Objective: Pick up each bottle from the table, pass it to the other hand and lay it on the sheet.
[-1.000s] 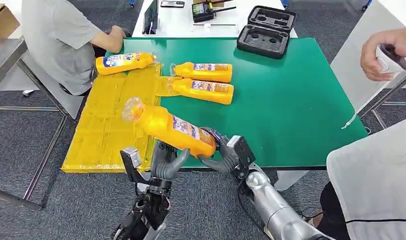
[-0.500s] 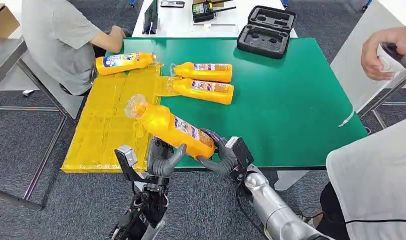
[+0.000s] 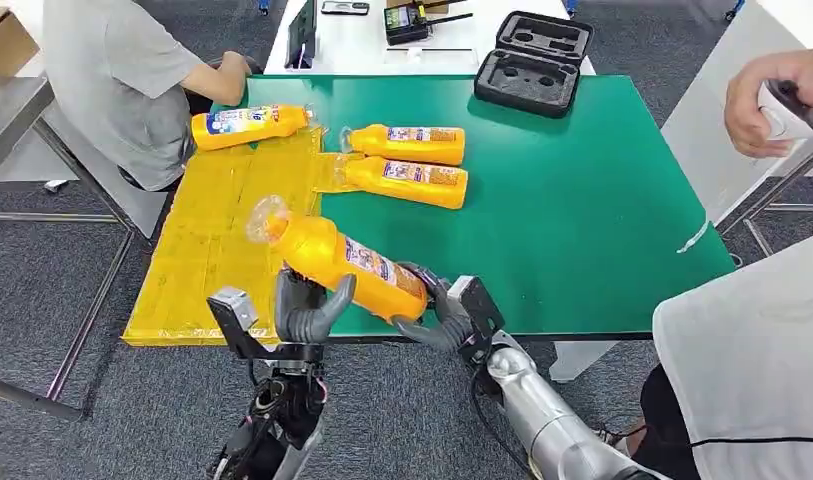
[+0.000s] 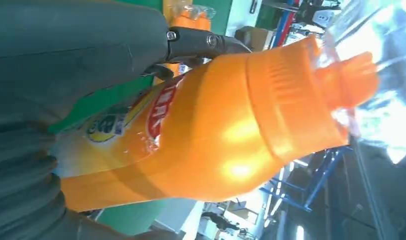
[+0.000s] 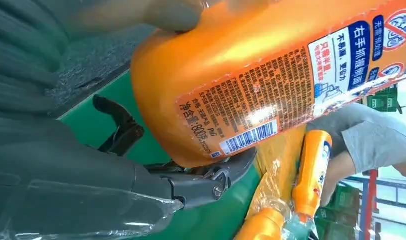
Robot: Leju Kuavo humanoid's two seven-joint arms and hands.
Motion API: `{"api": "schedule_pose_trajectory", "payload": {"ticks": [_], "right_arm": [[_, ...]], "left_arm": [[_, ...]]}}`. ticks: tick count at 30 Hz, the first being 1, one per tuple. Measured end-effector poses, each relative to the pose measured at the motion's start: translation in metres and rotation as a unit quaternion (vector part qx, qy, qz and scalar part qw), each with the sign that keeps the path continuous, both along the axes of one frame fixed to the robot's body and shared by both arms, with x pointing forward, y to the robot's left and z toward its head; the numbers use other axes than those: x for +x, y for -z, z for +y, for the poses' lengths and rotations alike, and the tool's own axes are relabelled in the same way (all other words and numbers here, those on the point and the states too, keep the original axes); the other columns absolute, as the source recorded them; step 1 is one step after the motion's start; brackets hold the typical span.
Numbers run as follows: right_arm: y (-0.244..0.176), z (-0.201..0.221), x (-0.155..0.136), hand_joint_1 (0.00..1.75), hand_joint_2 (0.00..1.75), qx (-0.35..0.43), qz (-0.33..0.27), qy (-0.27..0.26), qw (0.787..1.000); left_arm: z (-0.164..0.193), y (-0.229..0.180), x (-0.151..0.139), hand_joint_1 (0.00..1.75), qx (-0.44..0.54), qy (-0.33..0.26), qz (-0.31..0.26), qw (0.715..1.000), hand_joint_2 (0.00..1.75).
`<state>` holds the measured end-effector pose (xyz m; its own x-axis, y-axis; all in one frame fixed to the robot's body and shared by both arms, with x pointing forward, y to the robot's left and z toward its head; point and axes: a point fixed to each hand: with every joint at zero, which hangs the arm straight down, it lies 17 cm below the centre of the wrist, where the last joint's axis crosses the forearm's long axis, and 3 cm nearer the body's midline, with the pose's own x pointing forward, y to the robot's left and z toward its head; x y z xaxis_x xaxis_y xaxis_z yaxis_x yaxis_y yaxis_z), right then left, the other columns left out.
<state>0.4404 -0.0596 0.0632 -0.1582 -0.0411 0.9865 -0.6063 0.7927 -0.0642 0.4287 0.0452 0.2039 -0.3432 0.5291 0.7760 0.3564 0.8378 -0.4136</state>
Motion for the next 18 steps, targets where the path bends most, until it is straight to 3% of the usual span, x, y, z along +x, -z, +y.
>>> {"api": "schedule_pose_trajectory", "payload": {"ticks": [2, 18], "right_arm": [[0.0, 0.001, 0.0, 1.75, 1.75, 0.0, 0.0, 0.0, 1.0], [-0.006, 0.015, -0.004, 1.75, 1.75, 0.013, 0.001, -0.015, 1.0]], "left_arm": [[0.0, 0.0, -0.001, 1.73, 0.0, 0.004, -0.002, 1.0, 1.75], [0.002, -0.003, -0.005, 1.75, -0.015, 0.028, -0.013, 0.999, 1.75]]}}
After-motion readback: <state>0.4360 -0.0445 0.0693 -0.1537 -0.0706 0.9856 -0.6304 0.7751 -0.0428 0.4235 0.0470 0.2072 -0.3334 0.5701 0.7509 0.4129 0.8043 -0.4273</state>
